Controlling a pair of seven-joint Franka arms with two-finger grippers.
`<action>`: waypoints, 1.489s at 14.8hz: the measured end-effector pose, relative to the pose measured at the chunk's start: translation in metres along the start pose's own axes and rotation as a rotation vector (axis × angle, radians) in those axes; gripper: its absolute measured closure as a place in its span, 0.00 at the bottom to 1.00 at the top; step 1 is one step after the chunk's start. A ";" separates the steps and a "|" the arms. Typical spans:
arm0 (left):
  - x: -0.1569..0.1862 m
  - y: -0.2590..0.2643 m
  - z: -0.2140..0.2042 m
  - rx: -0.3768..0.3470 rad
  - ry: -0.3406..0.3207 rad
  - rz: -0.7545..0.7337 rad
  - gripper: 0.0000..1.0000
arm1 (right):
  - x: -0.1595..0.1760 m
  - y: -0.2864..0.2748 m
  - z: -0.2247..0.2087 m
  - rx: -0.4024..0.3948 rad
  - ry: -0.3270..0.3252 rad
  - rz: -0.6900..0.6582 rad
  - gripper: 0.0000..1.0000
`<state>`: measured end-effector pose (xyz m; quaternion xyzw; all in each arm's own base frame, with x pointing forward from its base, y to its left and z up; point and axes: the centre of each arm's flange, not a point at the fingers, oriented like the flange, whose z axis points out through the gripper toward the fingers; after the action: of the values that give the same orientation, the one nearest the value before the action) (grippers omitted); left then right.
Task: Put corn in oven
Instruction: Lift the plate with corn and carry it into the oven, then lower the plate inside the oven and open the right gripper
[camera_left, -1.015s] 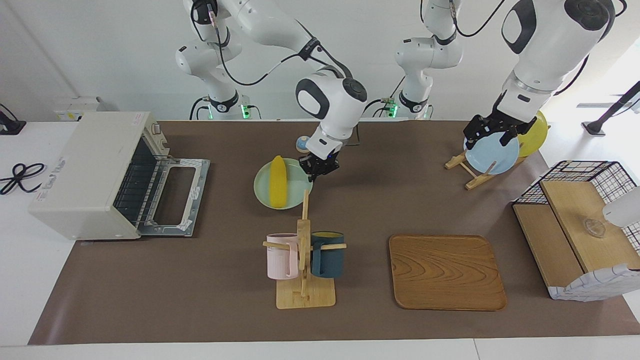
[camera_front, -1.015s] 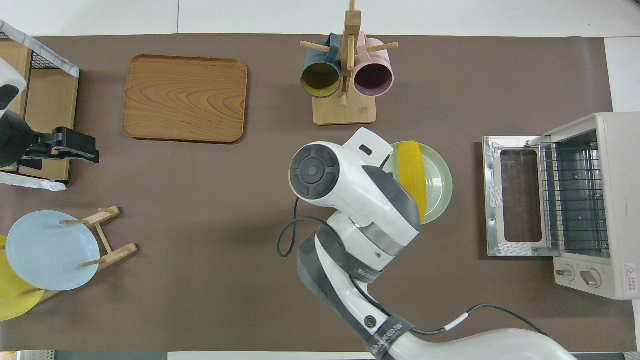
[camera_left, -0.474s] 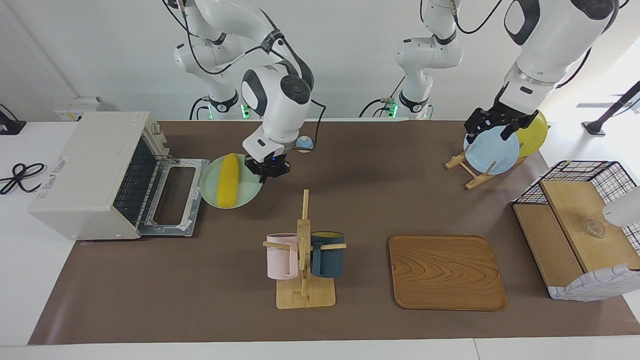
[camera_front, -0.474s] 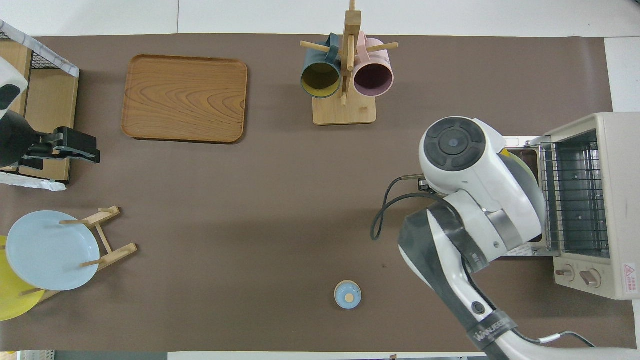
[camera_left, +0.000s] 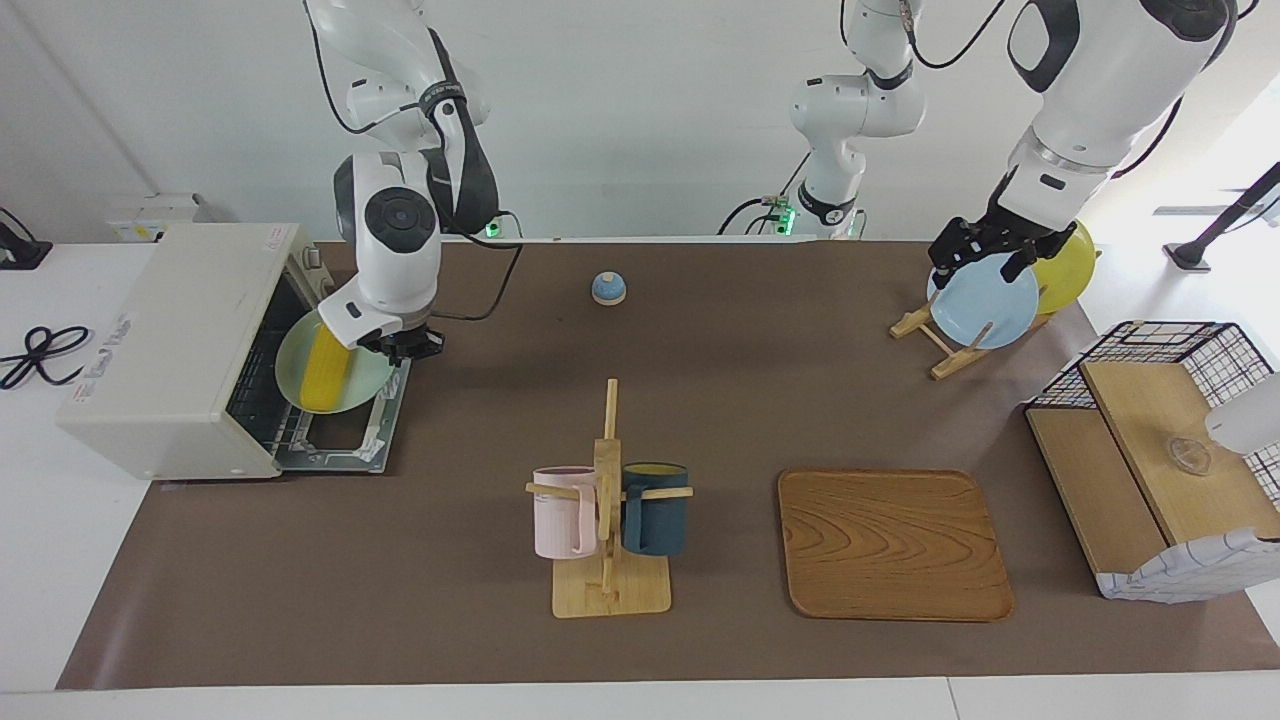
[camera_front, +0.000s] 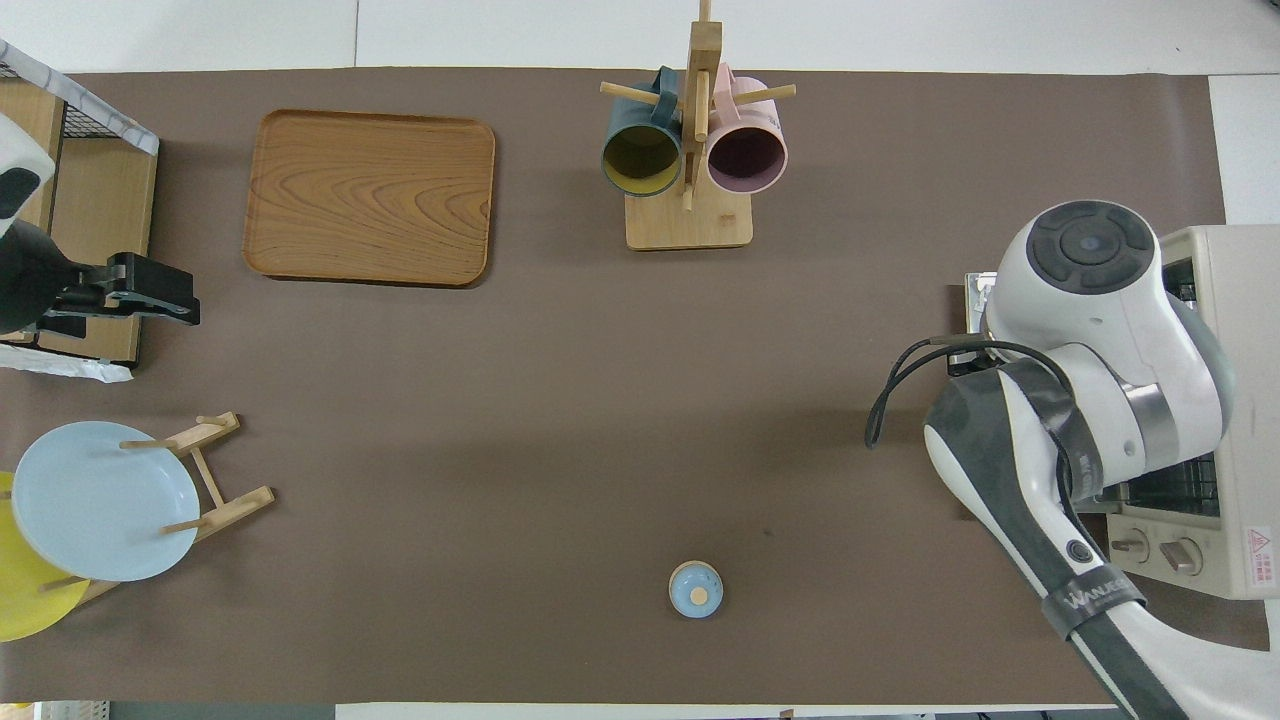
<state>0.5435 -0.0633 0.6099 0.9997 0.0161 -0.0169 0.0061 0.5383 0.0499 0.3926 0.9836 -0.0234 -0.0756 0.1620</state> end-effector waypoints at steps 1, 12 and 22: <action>0.000 0.000 0.000 0.000 0.000 -0.001 0.00 | 0.002 0.010 0.006 0.005 -0.003 -0.007 0.98; 0.001 -0.004 -0.001 0.000 0.002 -0.007 0.00 | -0.011 0.052 0.042 0.041 0.033 -0.022 0.98; 0.001 -0.001 -0.001 -0.001 0.007 -0.002 0.00 | -0.012 0.083 0.059 0.060 0.056 -0.079 0.98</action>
<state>0.5444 -0.0621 0.6108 0.9997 0.0172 -0.0134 0.0065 0.5156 -0.0459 0.3660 0.9899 0.0179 -0.0538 0.1300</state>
